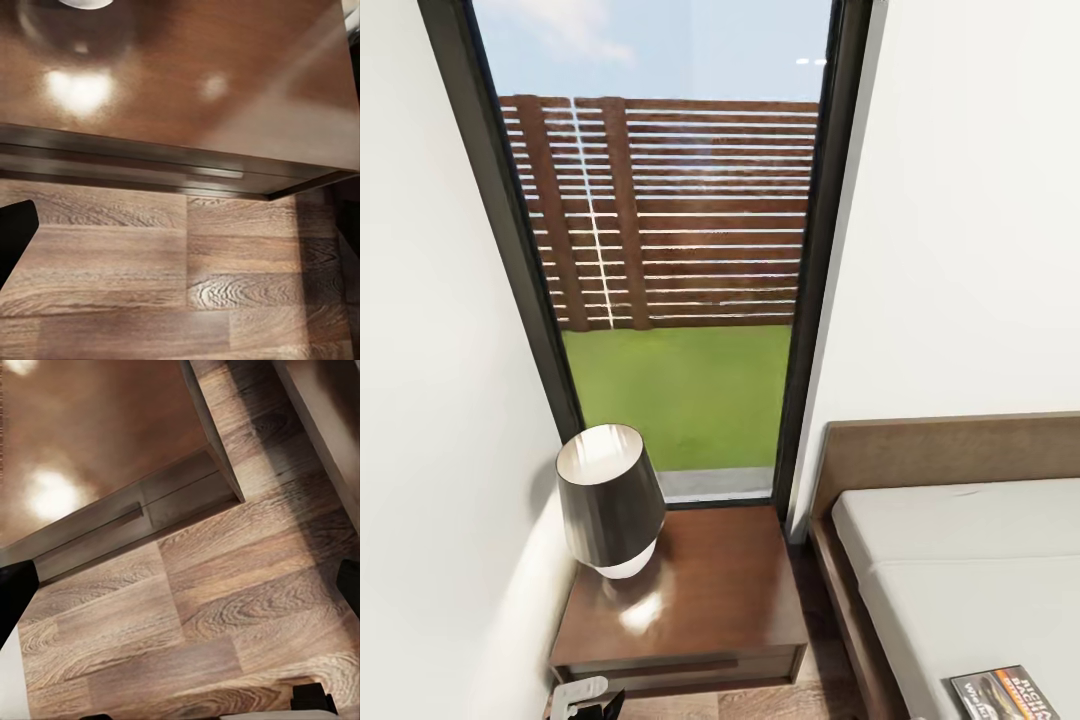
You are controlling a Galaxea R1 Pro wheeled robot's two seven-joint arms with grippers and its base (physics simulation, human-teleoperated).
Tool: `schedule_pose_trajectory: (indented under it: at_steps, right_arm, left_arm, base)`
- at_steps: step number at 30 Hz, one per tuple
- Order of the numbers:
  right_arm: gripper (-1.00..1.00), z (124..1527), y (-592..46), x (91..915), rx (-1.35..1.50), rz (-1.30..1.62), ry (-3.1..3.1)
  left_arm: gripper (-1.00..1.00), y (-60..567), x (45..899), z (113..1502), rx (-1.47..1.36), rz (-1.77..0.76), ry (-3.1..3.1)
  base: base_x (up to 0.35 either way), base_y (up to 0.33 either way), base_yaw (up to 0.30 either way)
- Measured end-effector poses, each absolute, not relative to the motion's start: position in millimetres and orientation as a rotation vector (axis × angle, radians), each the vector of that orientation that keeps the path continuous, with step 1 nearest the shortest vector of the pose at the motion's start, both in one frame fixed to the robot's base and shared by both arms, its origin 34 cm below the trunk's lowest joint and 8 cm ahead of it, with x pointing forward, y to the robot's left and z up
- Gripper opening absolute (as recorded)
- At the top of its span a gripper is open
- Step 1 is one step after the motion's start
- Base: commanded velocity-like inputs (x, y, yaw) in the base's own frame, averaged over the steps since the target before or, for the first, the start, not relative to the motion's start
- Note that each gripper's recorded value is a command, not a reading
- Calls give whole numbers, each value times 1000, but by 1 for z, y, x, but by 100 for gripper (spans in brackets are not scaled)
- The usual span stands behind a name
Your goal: In the bedroom, move the book from the bed onto either nightstand, and place the two sandals side by side next to the bed.
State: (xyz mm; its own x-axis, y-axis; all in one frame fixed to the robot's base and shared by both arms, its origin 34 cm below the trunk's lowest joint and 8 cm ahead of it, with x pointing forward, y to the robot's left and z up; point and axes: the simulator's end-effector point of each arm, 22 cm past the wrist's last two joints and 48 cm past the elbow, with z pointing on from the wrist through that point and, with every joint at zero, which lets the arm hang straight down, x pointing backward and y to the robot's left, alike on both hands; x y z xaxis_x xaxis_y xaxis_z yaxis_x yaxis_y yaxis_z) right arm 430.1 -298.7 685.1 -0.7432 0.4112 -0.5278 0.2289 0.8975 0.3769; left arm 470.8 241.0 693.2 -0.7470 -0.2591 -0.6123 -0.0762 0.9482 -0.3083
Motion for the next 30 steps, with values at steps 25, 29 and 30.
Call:
schedule_pose_trajectory:
  at_steps: [25, 29, 30]
  right_arm:
    - [100, 686, -299, 429, 458, 382, 2432]
    - [100, 686, -299, 429, 458, 383, 2432]
    - [100, 686, -299, 429, 458, 383, 2432]
  left_arm:
    - [100, 241, 470, 695, -234, -345, 2402]
    - [100, 241, 470, 695, -235, -345, 2402]
    - [100, 241, 470, 695, -234, -346, 2402]
  base:
    - [0, 0, 0]
    - [0, 0, 0]
    - [0, 0, 0]
